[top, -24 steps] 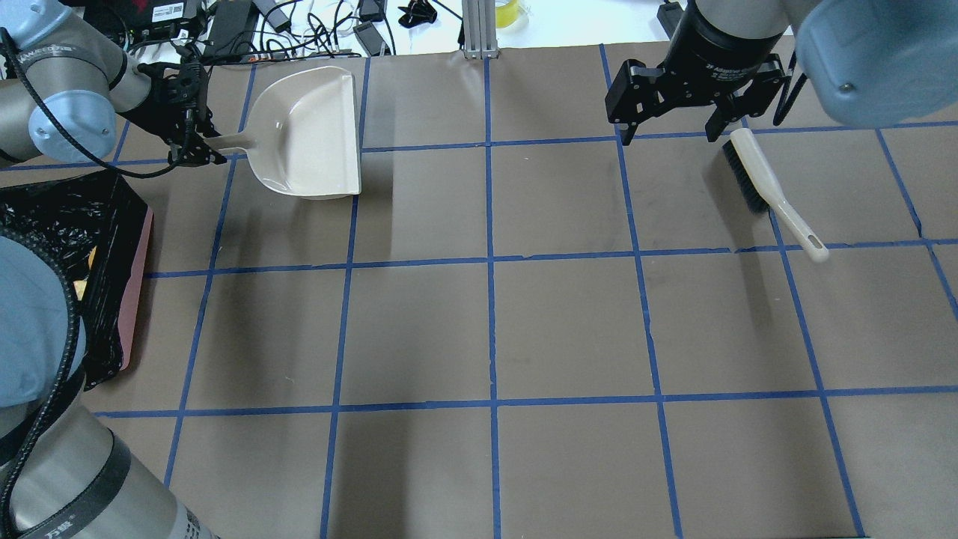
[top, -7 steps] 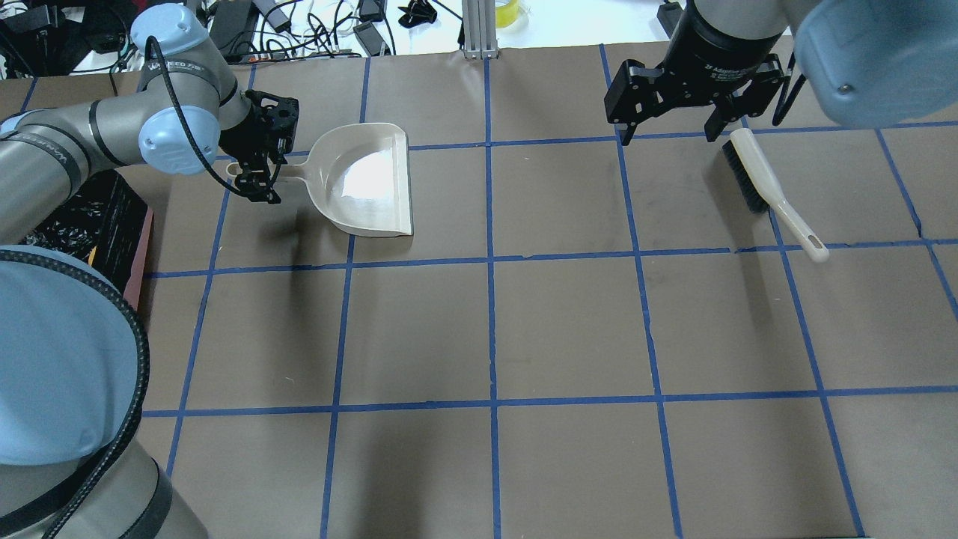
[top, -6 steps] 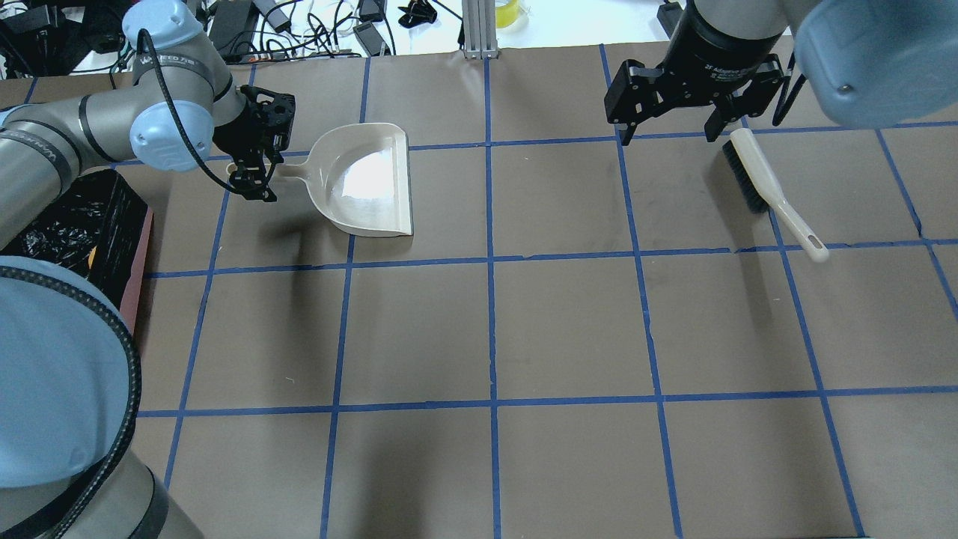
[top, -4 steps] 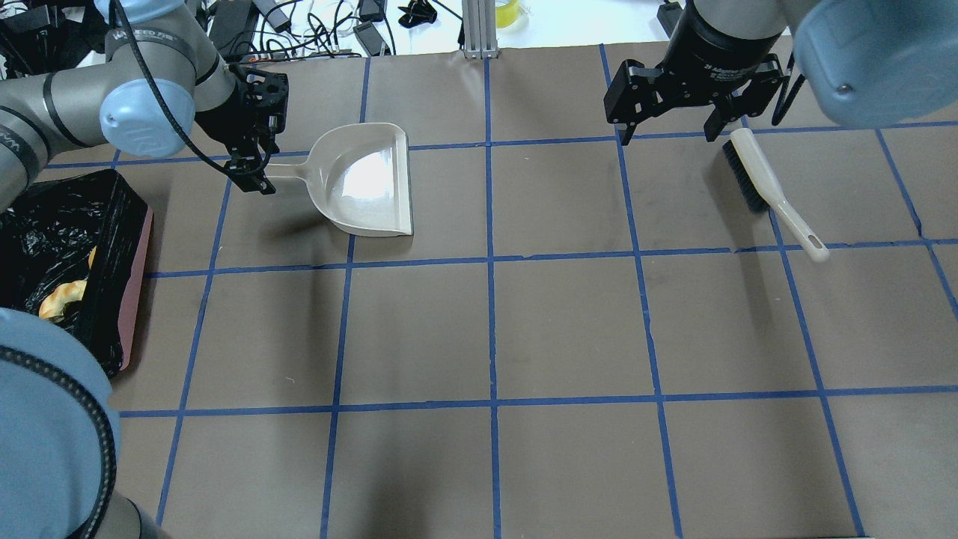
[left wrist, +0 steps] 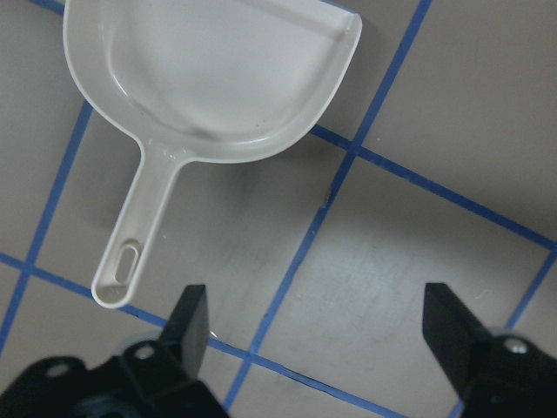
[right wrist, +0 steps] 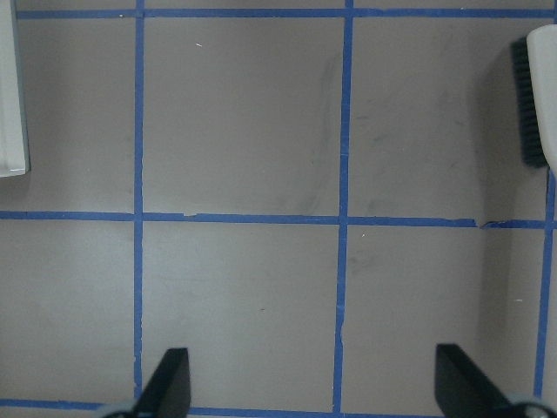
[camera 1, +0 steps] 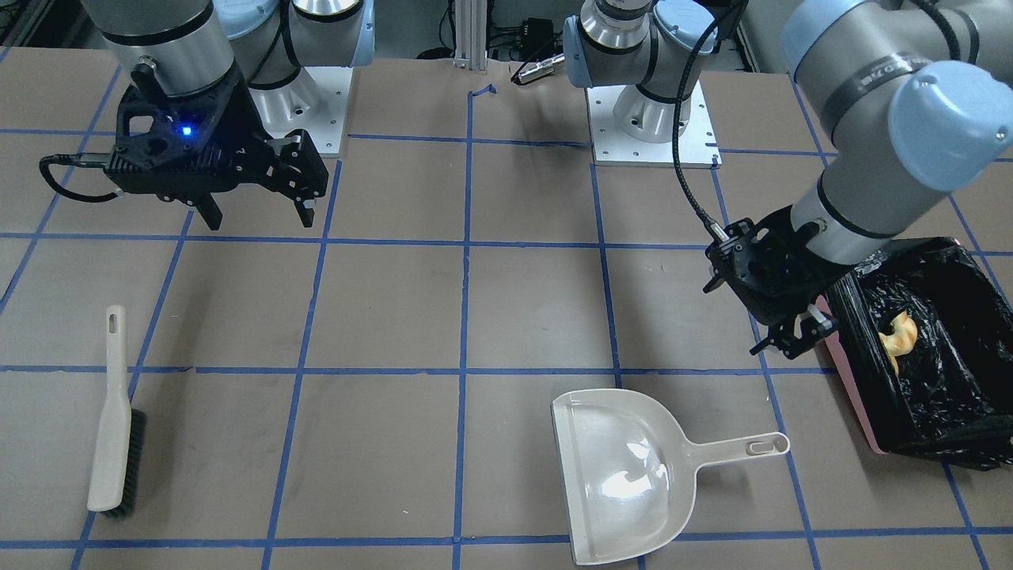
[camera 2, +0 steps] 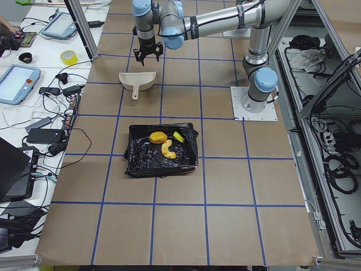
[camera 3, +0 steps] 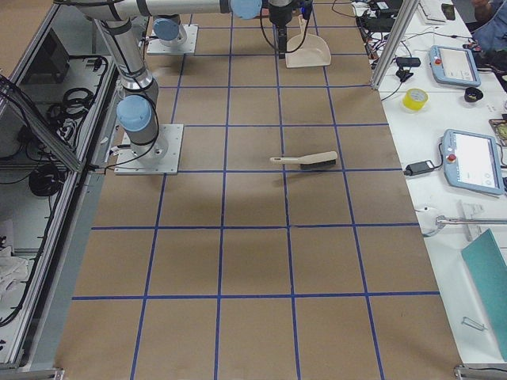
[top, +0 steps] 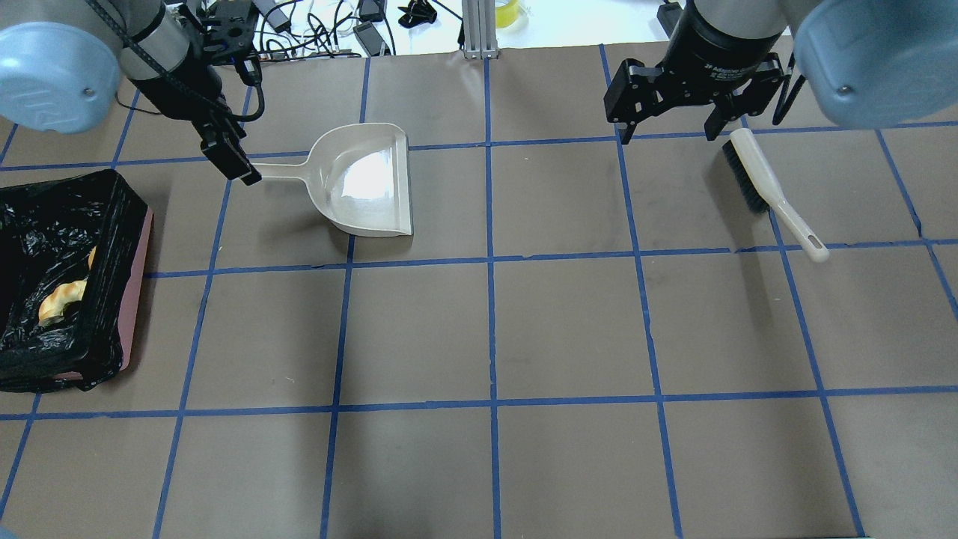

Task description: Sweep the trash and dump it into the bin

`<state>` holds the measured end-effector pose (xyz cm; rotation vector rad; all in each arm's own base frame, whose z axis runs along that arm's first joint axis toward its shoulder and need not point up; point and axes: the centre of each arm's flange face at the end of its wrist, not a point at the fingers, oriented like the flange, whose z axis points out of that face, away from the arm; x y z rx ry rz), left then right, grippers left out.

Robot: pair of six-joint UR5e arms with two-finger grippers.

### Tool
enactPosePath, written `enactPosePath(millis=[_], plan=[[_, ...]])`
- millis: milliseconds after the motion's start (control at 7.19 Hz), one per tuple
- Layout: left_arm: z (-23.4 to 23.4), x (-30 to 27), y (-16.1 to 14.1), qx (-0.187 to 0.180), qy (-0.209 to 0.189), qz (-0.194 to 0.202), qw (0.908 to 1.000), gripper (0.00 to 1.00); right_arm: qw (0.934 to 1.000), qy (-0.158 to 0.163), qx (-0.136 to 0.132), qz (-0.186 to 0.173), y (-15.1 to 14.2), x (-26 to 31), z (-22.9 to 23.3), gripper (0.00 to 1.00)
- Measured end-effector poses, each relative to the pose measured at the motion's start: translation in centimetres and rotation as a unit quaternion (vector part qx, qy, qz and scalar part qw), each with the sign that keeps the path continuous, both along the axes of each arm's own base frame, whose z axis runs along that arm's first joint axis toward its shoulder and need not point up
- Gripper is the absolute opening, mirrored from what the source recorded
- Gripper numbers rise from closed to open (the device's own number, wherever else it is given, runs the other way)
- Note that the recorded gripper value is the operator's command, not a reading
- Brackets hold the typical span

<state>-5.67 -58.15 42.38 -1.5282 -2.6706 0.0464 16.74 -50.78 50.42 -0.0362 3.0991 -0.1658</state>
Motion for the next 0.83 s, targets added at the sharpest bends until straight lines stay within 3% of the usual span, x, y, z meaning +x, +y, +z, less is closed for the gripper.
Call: enactPosePath(millis=[139,417,834], plan=[[1.4,-0.2,1.4,0.007,-0.002,0.069,0.9976,1.0,1.0,0.0,-0.003,0.0,0.2,0.0,0.3,1.0],[3.5,-0.6,3.4,0.009,-0.003,0.185,0.9826,1.0,1.0,0.0,-0.009,0.0,0.7,0.0,0.9,1.0],[6.6,-1.0,6.3,0.008,-0.004,0.332,0.9434,1.0,0.9999,0.012,-0.009,0.004,0.9,-0.3,1.0,1.0]])
